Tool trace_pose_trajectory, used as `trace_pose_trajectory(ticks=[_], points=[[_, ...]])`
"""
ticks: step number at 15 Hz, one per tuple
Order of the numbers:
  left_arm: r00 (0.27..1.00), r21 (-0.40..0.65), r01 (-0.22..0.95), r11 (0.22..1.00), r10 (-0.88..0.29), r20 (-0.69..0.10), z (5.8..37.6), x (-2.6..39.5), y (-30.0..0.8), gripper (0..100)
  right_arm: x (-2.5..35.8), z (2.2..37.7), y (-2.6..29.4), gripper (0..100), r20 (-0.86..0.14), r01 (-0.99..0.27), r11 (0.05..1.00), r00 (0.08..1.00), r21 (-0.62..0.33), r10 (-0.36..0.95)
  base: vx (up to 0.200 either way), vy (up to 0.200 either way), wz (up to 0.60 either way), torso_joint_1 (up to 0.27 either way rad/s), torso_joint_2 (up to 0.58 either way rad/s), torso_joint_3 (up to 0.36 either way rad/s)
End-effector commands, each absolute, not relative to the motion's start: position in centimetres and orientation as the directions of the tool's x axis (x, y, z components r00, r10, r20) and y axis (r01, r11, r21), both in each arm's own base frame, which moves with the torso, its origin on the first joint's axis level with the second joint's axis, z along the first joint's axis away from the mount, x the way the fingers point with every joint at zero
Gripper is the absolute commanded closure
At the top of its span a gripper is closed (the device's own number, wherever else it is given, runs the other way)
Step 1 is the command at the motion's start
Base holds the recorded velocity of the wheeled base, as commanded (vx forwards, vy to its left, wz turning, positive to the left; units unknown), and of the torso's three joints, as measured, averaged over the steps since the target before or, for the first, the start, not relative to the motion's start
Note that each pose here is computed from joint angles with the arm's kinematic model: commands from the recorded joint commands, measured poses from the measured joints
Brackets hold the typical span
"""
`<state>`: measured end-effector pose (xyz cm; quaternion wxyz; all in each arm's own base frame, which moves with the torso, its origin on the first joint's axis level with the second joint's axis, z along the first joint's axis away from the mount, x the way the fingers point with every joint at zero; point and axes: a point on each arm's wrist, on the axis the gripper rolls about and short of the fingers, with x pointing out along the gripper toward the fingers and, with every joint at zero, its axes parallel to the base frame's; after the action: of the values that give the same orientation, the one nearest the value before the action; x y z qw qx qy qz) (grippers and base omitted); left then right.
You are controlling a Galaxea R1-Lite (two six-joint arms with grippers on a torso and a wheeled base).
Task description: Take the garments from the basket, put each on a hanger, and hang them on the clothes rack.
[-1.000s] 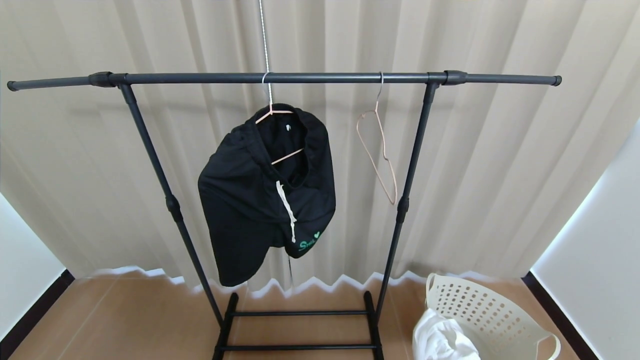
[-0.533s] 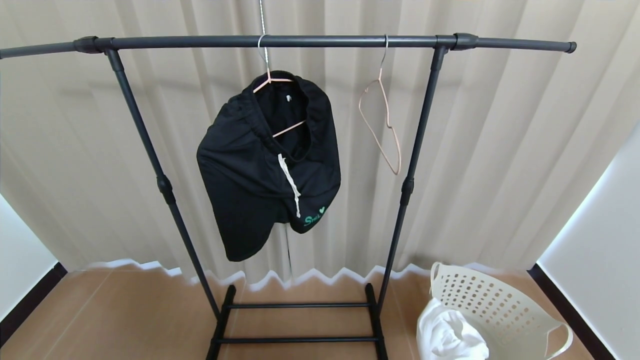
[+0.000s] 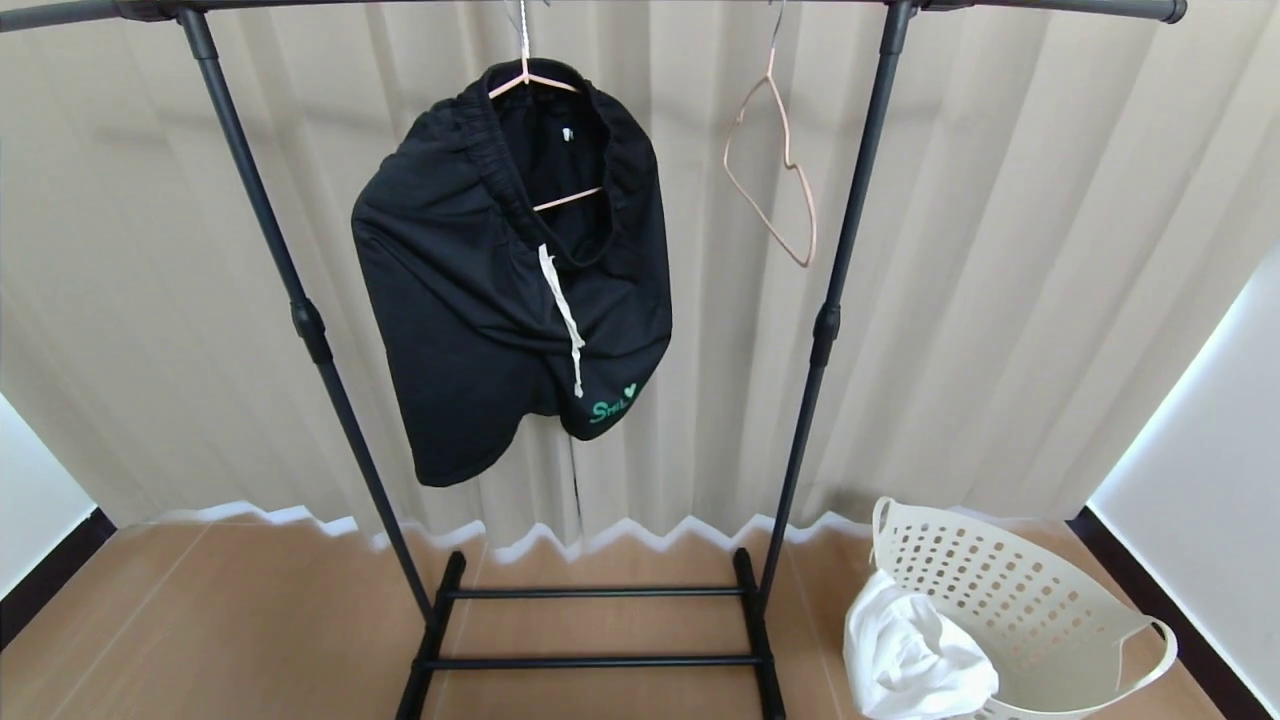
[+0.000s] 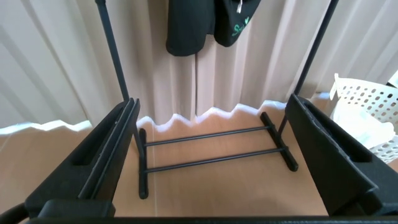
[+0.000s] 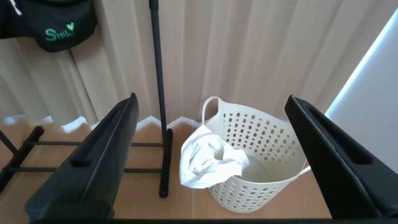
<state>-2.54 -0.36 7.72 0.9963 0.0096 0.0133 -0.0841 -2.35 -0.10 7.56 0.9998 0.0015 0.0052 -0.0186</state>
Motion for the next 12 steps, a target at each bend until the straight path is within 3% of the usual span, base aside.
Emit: trace_pose_trajectory(ticks=[1,5,9,12], points=[[0.986,0.015,0.167,0.986,-0.166,-0.029,7.73,-2.53,-0.36,0,-2.34,7.56,-0.10,0,-0.012,0.037,0.999,0.999,0.003,-0.037,0.000,0.000,0.00,-0.095,0.48,0.369],[0.986,0.015,0.167,0.986,-0.166,-0.029,7.73,-2.53,-0.36,0,-2.34,7.57,-0.10,0,-0.011,0.037,0.999,0.999,0.003,-0.037,0.000,0.000,0.00,-0.065,0.41,0.332],[0.985,0.015,0.168,0.986,-0.168,-0.027,7.77,-2.54,-0.36,0,-2.34,7.56,-0.10,0,-0.012,0.037,0.999,0.999,0.003,-0.037,0.000,0.000,0.00,-0.009,0.07,0.057],[0.985,0.015,0.168,0.986,-0.168,-0.029,7.73,-2.53,-0.36,0,-2.34,7.56,-0.10,0,-0.012,0.037,0.999,0.999,0.003,-0.037,0.000,0.000,-0.60,0.001,0.01,0.014]])
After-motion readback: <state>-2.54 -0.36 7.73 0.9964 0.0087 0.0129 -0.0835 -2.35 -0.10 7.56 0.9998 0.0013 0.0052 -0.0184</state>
